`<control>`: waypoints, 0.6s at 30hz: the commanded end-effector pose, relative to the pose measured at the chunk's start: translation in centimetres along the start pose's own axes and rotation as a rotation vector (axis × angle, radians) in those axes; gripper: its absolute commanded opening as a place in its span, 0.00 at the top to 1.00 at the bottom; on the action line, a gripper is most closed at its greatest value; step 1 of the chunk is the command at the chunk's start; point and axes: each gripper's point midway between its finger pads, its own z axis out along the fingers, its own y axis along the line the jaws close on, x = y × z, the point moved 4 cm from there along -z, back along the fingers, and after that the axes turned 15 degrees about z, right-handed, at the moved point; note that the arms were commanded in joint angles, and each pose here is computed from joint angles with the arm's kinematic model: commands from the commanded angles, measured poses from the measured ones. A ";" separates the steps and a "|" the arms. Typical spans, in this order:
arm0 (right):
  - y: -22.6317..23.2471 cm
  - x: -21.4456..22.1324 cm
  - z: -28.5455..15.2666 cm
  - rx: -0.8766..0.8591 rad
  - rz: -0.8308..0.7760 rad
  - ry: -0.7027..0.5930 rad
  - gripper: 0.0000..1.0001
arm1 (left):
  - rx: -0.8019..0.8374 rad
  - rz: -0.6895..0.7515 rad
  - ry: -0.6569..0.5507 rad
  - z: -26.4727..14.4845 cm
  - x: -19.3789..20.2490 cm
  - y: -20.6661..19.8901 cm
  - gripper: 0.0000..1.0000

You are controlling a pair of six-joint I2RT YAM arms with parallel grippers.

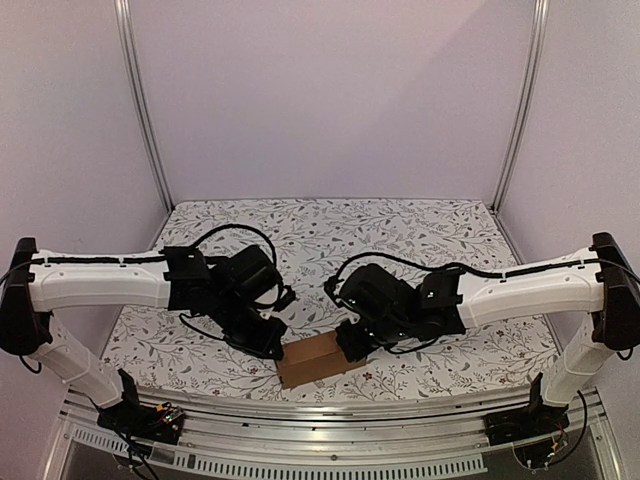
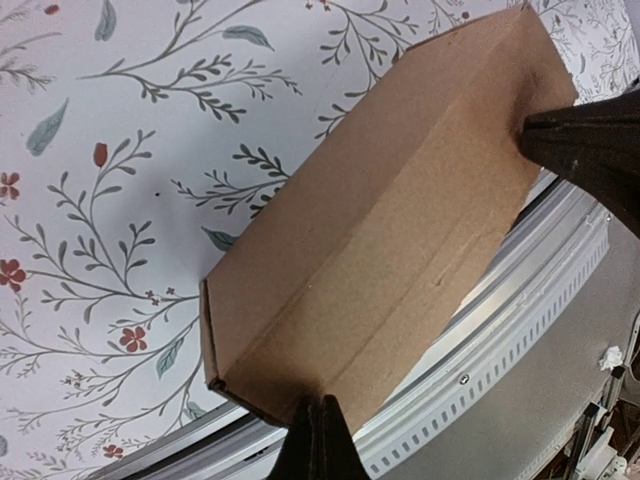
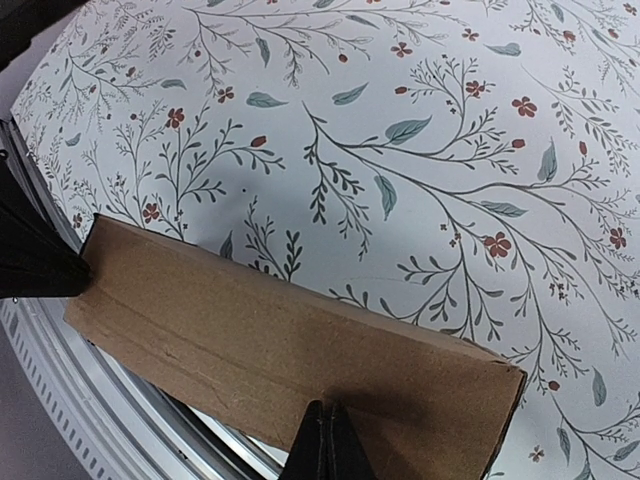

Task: Fold the paper box

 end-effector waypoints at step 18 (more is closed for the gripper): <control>-2.9 2.1 -5.9 0.008 -0.066 0.069 1.00 | -0.084 -0.019 -0.109 -3.4 -7.9 2.6 1.00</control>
